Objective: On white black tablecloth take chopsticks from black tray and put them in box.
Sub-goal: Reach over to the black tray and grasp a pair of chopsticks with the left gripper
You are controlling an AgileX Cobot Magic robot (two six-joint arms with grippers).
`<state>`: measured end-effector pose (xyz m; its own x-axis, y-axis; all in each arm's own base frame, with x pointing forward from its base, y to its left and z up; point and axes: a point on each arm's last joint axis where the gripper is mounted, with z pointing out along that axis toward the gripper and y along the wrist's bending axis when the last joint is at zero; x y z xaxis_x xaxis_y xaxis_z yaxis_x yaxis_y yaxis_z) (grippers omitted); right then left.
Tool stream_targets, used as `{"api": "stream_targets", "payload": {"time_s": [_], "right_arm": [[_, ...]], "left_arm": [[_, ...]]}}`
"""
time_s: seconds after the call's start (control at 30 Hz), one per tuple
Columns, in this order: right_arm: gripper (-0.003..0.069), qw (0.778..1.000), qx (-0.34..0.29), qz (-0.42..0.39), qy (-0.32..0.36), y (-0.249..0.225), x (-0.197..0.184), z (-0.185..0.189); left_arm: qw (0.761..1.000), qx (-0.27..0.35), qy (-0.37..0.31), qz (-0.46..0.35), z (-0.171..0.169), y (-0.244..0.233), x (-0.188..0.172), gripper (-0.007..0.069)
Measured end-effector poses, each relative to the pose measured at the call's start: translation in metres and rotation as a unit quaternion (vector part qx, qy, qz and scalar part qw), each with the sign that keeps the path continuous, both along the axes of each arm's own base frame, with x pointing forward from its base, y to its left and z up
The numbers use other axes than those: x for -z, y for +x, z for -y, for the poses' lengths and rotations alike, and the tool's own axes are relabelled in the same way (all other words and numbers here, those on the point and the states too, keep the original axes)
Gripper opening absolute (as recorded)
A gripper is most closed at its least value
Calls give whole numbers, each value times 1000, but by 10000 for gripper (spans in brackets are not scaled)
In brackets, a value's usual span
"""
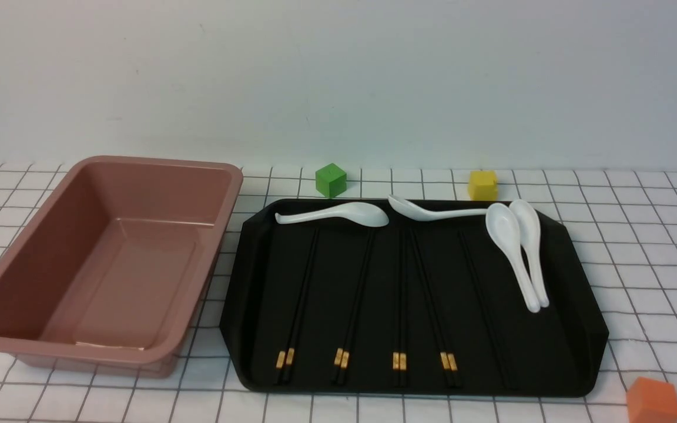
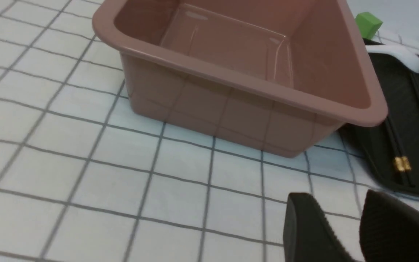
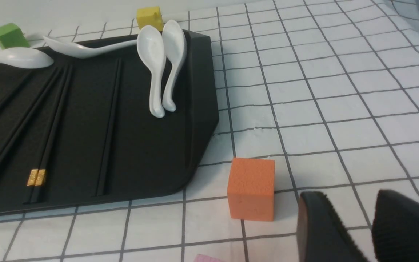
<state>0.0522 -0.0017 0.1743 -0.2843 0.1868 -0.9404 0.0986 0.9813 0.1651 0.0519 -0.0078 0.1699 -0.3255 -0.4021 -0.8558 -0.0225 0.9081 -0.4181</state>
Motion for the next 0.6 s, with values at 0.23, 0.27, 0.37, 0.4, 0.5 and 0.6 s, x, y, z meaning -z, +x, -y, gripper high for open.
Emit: {"api": "stream_targets", "payload": {"time_s": [0.23,0.27,0.37,0.4,0.5,0.6], "right_arm": [[240,1000,0,0,0,0,0,0],[240,1000,0,0,0,0,0,0],[240,1000,0,0,0,0,0,0],[240,1000,0,0,0,0,0,0],[240,1000,0,0,0,0,0,0],[240,1000,0,0,0,0,0,0]], "left_arm": [[915,-30,-400,-49,16,-1,-7,238],[895,-31,-441,-52,17,-1,-9,238],[851,-37,-523,-43,17,0,-15,238],[840,-39,-539,-38,17,0,-17,238],[819,-44,-571,-26,15,1,-20,238],[802,-53,-595,-4,12,2,-24,238]]}}
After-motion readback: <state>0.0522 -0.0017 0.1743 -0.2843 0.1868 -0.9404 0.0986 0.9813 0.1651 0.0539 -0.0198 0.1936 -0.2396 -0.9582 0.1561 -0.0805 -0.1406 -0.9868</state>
